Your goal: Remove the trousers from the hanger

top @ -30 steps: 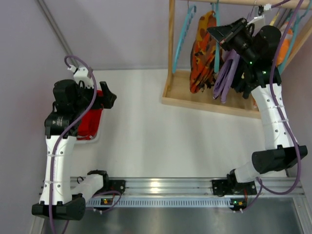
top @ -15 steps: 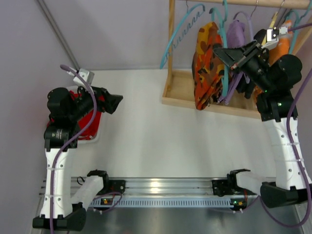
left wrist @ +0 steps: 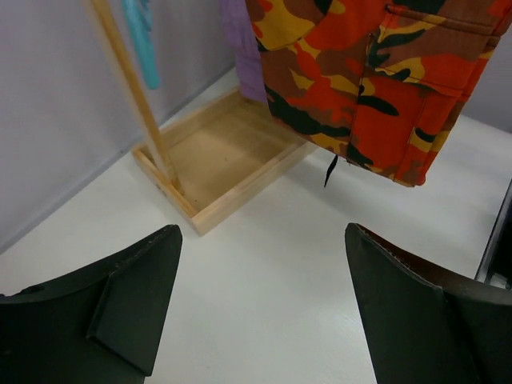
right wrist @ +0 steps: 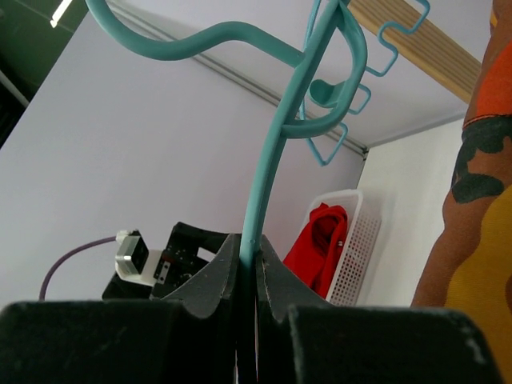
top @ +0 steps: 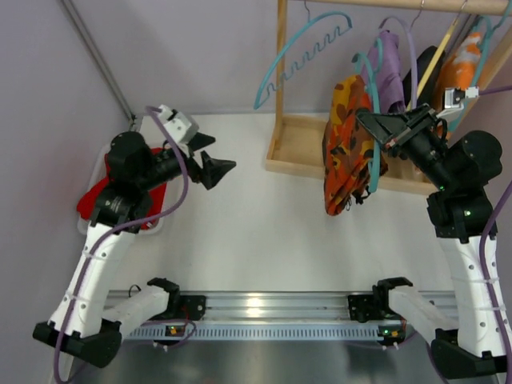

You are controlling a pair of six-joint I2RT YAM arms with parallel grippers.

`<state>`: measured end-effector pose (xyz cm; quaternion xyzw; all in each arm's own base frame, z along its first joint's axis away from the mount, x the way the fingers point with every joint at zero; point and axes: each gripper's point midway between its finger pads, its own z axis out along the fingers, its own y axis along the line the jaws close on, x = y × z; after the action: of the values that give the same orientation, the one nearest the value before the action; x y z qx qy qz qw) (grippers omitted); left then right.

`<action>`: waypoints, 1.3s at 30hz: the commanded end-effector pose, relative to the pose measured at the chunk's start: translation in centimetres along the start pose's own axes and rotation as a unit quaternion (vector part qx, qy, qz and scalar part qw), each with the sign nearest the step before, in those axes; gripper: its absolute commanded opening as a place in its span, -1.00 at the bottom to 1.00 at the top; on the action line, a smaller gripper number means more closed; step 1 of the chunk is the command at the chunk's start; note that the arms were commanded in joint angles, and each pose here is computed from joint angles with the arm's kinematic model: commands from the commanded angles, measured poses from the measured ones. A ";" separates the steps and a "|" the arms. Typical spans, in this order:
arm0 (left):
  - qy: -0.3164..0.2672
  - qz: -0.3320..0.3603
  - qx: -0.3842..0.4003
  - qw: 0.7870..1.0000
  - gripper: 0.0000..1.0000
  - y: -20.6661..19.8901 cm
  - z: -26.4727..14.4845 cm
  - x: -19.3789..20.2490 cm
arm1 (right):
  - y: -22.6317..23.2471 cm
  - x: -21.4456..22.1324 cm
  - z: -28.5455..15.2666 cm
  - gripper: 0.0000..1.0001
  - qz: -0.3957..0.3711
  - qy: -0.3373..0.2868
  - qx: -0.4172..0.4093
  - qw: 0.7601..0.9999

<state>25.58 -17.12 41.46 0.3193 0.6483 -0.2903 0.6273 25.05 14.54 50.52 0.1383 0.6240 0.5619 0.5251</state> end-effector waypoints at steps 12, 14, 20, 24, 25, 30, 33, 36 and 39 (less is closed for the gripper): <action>-0.088 0.077 0.070 0.991 0.90 -13.9 12.1 -0.9 | 5.6 -3.5 -2.6 -1.00 0.001 -0.101 -0.071 0.992; -0.102 0.078 0.071 0.989 0.96 -15.4 12.7 -0.4 | 6.2 -3.9 -2.7 -1.00 0.000 -0.107 -0.075 0.991; -0.094 0.057 0.087 0.990 0.97 -19.0 15.4 2.6 | 6.4 -4.5 -2.8 -1.00 0.009 -0.120 -0.068 0.990; -0.087 0.046 0.071 0.993 0.98 -20.9 17.4 4.4 | 6.1 -4.4 -2.5 -1.00 0.021 -0.116 -0.067 0.991; -0.082 0.037 0.068 0.994 0.97 -21.2 17.8 4.7 | 6.2 -4.4 -2.5 -1.00 0.021 -0.116 -0.069 0.991; -0.084 0.022 0.084 0.993 0.98 -22.7 19.0 5.3 | 6.3 -4.4 -2.7 -1.00 0.018 -0.119 -0.071 0.990; -0.084 0.018 0.089 0.992 0.98 -23.6 19.3 5.6 | 6.3 -4.2 -2.8 -1.00 0.018 -0.117 -0.074 0.990; -0.084 0.016 0.069 0.994 0.97 -23.2 20.2 5.9 | 6.2 -4.1 -2.9 -1.00 0.024 -0.115 -0.076 0.990; -0.085 0.016 0.063 0.994 0.89 -23.2 20.9 6.0 | 6.2 -3.9 -3.3 -1.00 0.023 -0.115 -0.076 0.990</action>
<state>19.90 -46.92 29.95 0.3900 0.5937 -0.3244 0.6246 25.58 12.51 49.47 0.2481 0.6078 0.5565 0.5092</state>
